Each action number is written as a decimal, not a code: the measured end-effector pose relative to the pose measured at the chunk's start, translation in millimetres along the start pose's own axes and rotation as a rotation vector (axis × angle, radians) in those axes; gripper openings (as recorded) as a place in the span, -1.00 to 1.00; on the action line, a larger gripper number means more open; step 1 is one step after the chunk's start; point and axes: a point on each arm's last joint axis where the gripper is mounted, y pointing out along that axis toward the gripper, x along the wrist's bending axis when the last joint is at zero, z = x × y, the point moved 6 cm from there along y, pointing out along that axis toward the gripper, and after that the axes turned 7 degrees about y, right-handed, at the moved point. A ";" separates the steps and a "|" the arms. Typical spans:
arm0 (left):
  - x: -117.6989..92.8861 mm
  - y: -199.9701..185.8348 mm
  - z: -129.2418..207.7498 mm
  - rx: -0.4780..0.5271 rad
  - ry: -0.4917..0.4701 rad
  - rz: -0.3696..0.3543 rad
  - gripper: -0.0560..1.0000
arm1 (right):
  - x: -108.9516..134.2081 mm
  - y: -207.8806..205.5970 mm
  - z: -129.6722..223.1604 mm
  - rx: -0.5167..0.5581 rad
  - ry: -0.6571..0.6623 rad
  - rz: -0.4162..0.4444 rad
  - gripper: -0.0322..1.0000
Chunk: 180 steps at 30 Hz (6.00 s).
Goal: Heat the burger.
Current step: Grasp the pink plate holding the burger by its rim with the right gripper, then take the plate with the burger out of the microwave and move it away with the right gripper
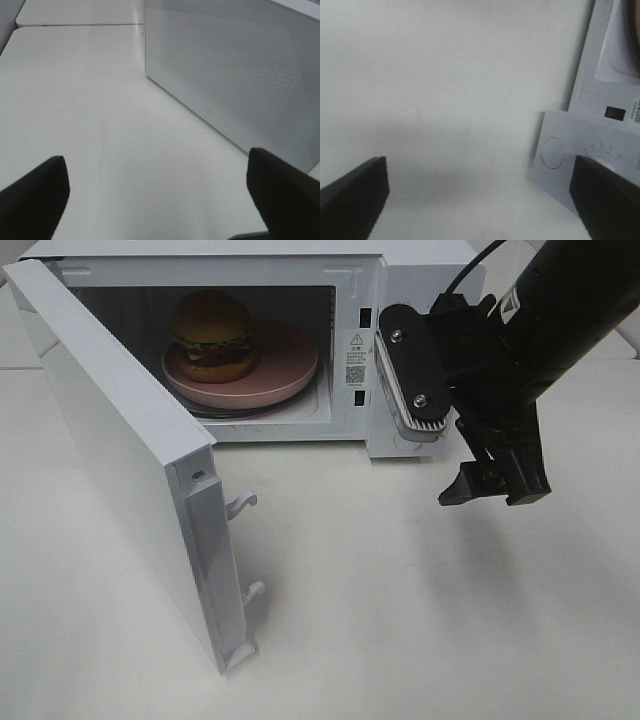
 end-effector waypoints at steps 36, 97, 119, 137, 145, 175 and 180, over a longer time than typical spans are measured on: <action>0.0 0.0 0.0 0.000 0.000 0.000 0.77 | -48.7 53.6 -69.7 -0.060 -0.227 0.181 0.91; 0.0 0.0 0.0 0.000 0.000 0.000 0.77 | -113.1 203.8 -95.9 -0.039 -0.123 0.176 0.75; 0.0 0.0 0.0 0.000 0.000 0.000 0.77 | -117.8 207.3 -96.4 -0.059 -0.109 0.194 -0.72; 0.0 0.0 0.0 0.000 0.000 0.000 0.77 | -108.0 186.6 -92.3 -0.041 -0.189 0.167 -0.73; 0.0 0.0 0.0 0.000 0.000 0.000 0.77 | -91.2 171.7 -85.4 -0.061 -0.265 0.171 -0.73; 0.0 0.0 0.0 0.000 0.000 0.000 0.77 | -60.6 120.7 -78.0 -0.124 -0.367 0.187 -0.73; 0.0 0.0 0.0 0.000 0.000 0.000 0.77 | -54.1 109.0 -75.9 -0.131 -0.376 0.186 -0.73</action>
